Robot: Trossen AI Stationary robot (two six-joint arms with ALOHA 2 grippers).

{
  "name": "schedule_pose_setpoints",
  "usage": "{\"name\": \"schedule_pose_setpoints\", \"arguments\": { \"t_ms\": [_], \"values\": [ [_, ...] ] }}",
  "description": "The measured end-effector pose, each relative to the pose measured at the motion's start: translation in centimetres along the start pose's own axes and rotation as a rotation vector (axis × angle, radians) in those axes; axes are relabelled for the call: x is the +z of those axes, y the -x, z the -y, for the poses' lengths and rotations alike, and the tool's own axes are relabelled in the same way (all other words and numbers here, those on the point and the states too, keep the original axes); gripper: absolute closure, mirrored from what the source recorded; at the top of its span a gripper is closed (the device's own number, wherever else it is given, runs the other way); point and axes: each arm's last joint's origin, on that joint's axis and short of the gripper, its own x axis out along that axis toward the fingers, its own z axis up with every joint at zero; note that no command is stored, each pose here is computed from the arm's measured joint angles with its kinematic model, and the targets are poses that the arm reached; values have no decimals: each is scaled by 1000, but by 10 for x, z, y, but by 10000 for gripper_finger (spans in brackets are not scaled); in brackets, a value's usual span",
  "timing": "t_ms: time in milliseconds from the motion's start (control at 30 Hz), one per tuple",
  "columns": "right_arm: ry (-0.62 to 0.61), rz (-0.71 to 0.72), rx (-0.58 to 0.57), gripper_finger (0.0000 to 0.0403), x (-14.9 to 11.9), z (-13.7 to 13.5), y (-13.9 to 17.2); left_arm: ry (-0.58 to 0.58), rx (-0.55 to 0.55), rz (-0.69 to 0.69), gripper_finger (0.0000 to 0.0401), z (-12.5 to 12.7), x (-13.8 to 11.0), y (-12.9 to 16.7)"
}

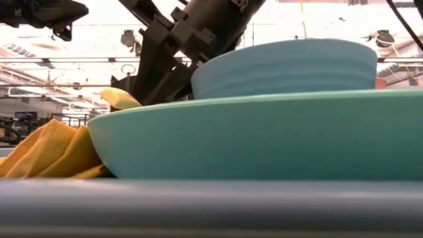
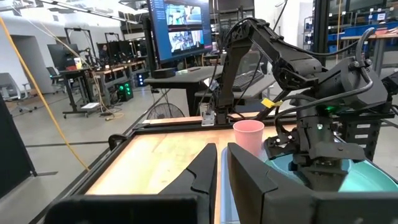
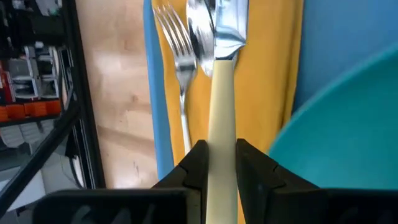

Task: Set up tray
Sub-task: Put the yellow knife to the right of the orange spoon on the orange napkin on the blue serving tray

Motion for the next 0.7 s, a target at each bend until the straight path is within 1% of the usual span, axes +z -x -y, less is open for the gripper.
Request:
{"name": "schedule_pose_setpoints", "arguments": {
  "t_ms": [100, 300, 367, 533, 700],
  "values": [
    [3, -16, 7, 359, -5, 1, 2, 1, 0, 0, 357, 0, 0, 0],
    [2, -20, 62, 359, -8, -5, 7, 1, 0, 0, 357, 0, 0, 0],
    [-19, -33, 97, 359, -9, -9, 9, 0, 0, 0, 357, 0, 0, 0],
    [-43, -80, 136, 359, -12, -14, 10, 0, 0, 0, 357, 0, 0, 0],
    [-35, -40, 130, 359, -10, -12, 10, 0, 0, 0, 357, 0, 0, 0]
  ]
}}
